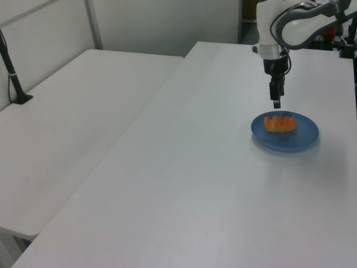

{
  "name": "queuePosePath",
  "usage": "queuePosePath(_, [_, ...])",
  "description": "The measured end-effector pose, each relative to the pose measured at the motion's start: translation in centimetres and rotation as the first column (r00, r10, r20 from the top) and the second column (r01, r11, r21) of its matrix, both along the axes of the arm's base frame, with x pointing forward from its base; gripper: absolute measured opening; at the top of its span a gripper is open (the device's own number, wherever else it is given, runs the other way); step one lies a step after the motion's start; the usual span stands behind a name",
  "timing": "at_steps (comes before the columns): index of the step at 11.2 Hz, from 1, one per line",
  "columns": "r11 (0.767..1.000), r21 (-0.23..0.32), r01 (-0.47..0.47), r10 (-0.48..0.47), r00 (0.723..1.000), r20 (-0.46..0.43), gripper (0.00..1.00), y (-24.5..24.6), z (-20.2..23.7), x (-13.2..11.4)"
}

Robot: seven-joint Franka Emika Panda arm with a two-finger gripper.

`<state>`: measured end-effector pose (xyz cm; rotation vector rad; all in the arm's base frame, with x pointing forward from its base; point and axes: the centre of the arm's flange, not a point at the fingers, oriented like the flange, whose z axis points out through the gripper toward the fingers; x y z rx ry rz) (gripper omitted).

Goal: Put the bread on the table
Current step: 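Move the open gripper over the bread roll on the blue plate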

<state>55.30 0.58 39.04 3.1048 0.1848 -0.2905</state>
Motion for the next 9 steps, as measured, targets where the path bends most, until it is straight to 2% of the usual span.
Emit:
queuePosePath(5, [1.000, 0.000, -0.007, 0.007, 1.000, -0.013, 0.97, 0.3, -0.7, 0.0])
queuePosePath(9, [1.000, 0.000, -0.028, 0.028, 0.999, 0.021, 0.98, 2.0, -2.3, 0.5])
